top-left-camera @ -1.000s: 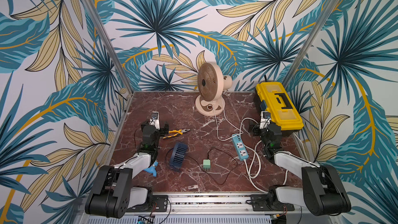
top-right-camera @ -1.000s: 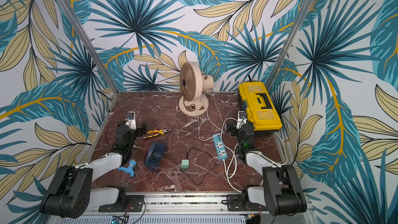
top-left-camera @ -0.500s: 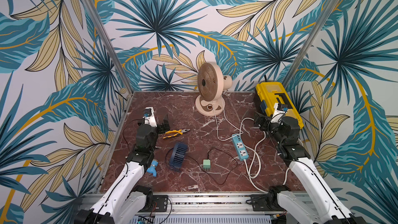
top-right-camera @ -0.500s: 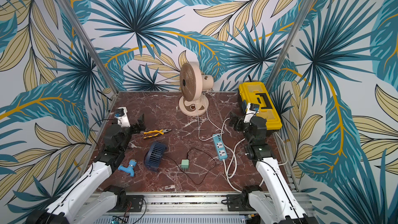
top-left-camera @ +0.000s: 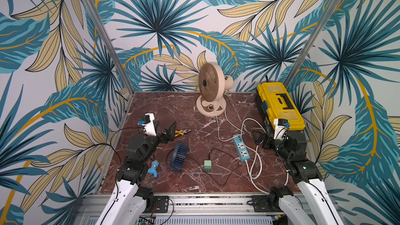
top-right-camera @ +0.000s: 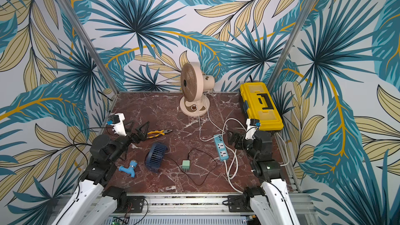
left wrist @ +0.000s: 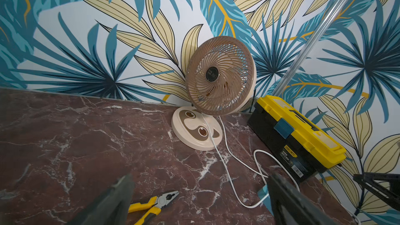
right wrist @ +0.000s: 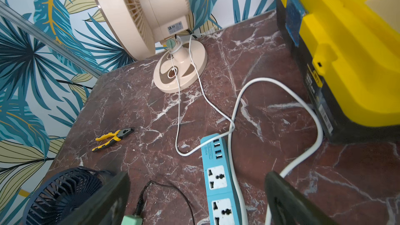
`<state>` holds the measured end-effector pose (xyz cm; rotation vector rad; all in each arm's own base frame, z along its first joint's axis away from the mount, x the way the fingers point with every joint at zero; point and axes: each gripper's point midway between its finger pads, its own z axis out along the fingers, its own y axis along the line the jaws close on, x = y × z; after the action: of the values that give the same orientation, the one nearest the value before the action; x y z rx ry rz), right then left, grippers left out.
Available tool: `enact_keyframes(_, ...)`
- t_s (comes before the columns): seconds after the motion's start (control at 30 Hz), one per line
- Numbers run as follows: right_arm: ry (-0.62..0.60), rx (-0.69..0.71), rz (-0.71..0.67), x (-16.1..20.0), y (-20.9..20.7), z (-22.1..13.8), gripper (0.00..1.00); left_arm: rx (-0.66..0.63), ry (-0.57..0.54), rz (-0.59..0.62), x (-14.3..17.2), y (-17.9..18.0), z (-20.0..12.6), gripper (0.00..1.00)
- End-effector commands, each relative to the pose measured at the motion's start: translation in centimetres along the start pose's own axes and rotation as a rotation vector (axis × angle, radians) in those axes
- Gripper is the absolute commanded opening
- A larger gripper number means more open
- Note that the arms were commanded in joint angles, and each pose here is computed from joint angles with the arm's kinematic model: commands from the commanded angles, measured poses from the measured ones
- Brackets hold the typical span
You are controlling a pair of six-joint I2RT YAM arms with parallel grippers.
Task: Plug the desk fan into the power strip
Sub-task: Pick up the plug from the center of the board.
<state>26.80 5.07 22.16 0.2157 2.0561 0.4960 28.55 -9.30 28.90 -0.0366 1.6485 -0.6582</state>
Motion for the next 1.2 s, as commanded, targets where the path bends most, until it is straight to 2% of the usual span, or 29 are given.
enact_keyframes(0.0,0.009,-0.004,0.029,0.6,-0.3,0.6,0.99,-0.006,0.017,-0.151,2.3,1.1,0.3,1.0)
enact_keyframes(0.1,0.011,-0.016,0.041,1.2,-0.5,1.4,1.0,0.015,0.013,-0.201,3.0,1.1,0.6,1.0)
enact_keyframes(0.37,0.069,-0.018,0.063,2.8,-1.3,3.6,1.0,0.091,0.133,-0.16,4.3,-0.7,2.3,1.0)
enact_keyframes(0.8,0.175,0.081,0.087,5.0,-3.6,5.7,0.98,0.125,0.396,0.235,10.0,-8.2,5.8,1.0)
enact_keyframes(1.0,0.19,0.203,0.092,5.4,-5.6,5.4,0.96,0.167,0.551,0.415,13.8,-12.5,7.3,0.99)
enact_keyframes(1.17,0.169,0.298,0.102,5.3,-7.1,4.4,0.96,0.178,0.723,0.502,18.3,-15.2,9.1,0.86)
